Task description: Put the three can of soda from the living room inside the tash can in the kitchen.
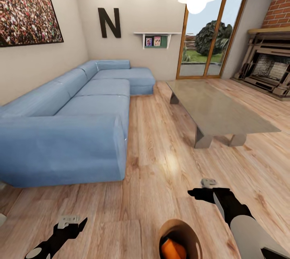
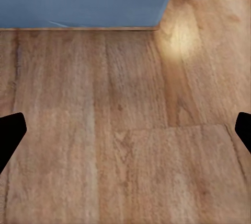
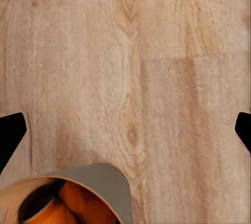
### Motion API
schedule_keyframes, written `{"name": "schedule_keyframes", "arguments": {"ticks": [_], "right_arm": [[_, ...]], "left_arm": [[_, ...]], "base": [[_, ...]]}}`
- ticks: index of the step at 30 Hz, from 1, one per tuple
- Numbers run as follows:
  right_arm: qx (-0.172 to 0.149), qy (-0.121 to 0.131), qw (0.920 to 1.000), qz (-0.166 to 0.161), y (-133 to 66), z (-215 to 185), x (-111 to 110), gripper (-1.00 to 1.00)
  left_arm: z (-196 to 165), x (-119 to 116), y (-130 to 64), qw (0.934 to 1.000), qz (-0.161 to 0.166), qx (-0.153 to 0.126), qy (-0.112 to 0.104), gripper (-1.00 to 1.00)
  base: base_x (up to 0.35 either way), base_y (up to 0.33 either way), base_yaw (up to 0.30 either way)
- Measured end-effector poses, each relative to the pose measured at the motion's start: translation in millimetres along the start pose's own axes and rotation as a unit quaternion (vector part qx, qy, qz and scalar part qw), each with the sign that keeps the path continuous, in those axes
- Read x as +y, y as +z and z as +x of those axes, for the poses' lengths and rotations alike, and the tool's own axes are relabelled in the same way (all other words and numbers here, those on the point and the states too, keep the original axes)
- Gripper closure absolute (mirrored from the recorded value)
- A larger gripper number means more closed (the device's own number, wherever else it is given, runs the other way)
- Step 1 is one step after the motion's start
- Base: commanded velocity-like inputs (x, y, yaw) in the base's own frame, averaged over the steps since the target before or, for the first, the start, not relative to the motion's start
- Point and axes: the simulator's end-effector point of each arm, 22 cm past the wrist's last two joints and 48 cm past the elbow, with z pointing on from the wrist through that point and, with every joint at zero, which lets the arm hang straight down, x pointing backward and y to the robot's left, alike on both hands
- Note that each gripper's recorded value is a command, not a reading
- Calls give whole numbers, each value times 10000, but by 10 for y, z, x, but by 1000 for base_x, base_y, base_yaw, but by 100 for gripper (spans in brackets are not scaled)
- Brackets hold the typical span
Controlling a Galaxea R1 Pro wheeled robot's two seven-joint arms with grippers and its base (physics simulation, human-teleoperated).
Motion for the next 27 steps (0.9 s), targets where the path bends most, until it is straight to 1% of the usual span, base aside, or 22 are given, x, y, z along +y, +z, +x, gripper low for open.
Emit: {"name": "schedule_keyframes", "arguments": {"ticks": [3,4,6,8,19,21,23,27], "right_arm": [[-79,-36,10000,-7,-43,-42,7,-100],[-124,-67,9999,-3,-42,51,-4,-100],[-190,-95,9998,-7,-67,60,0,-100],[-329,-164,9993,-2,-91,77,-4,-100],[-452,-257,9986,42,-252,33,-4,-100],[-465,-266,9986,46,-283,16,-1,-100],[-478,-269,9985,51,-314,-3,0,-100],[-486,-268,9984,52,-374,-48,10,-100]], "left_arm": [[-54,-5,-32,10000,-2,2,4,-100],[-71,-8,-43,10000,0,4,6,-100],[-107,-12,-65,10000,1,4,6,-100],[-142,-16,-86,10000,1,7,5,-100],[-318,-39,-206,10000,2,30,6,-100],[-300,-47,-231,10000,4,83,-12,-100],[-190,-52,-264,9997,-16,228,-73,-100],[-141,-57,-320,9993,-44,346,-124,-100]], "base": [[0,0,0],[0,0,0],[0,0,0],[0,0,0],[0,0,0],[0,0,0],[0,0,0],[0,0,0]]}}
